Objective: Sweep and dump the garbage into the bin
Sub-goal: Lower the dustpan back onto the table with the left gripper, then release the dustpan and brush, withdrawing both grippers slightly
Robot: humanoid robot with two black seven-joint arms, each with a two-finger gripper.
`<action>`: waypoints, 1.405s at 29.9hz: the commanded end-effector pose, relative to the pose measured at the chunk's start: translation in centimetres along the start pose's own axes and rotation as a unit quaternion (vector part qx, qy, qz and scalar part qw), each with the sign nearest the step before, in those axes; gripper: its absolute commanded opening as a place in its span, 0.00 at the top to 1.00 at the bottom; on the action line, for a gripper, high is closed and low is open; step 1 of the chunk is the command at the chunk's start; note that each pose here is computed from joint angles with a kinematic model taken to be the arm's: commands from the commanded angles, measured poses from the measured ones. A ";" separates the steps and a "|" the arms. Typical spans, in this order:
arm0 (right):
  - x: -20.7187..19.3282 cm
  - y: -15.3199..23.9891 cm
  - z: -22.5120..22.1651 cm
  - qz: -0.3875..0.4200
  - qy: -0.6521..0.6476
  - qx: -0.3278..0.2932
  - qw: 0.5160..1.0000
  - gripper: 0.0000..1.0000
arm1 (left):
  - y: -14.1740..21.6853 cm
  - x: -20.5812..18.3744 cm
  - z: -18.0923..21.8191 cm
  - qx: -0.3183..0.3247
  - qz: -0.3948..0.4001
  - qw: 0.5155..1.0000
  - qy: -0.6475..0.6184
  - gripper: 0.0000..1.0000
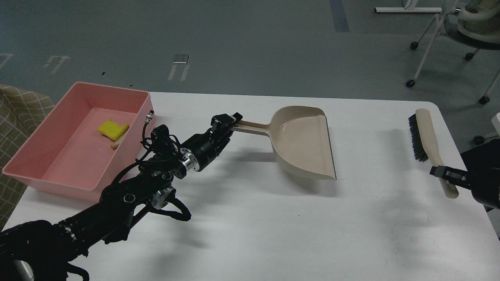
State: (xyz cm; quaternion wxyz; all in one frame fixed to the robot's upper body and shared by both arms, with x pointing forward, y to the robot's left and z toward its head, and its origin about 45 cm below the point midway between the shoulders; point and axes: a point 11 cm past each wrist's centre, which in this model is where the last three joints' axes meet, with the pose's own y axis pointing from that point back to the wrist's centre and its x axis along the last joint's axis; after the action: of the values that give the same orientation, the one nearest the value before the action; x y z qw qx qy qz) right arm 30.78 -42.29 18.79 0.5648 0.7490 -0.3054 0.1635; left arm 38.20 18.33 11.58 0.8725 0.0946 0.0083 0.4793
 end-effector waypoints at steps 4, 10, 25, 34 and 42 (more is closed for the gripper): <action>-0.6 -0.2 0.0 -0.009 0.002 -0.001 1.000 1.00 | 0.1 0.1 -0.3 0.008 0.004 1.000 0.005 0.66; -1.3 -0.5 0.1 -0.019 0.003 -0.002 1.000 1.00 | 0.4 0.5 -0.4 0.008 0.011 1.000 0.007 0.29; -1.8 -0.7 0.2 -0.024 0.000 -0.003 1.000 0.82 | 2.8 5.5 -0.3 0.021 0.043 0.999 -0.024 0.03; -1.9 -1.0 0.0 -0.023 -0.004 0.001 1.000 0.57 | 3.7 7.8 0.2 0.020 0.070 0.997 -0.005 0.03; -1.6 -0.9 -0.1 -0.019 -0.006 0.003 1.000 0.41 | 4.2 9.6 0.8 0.015 0.098 0.995 0.012 0.03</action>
State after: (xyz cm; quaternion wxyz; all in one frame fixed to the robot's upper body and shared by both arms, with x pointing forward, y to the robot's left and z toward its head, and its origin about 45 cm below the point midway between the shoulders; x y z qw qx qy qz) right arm 30.04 -41.55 17.02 0.5655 0.7573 -0.2915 0.1473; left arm 39.77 27.72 13.48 0.8254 0.1087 0.0108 0.5539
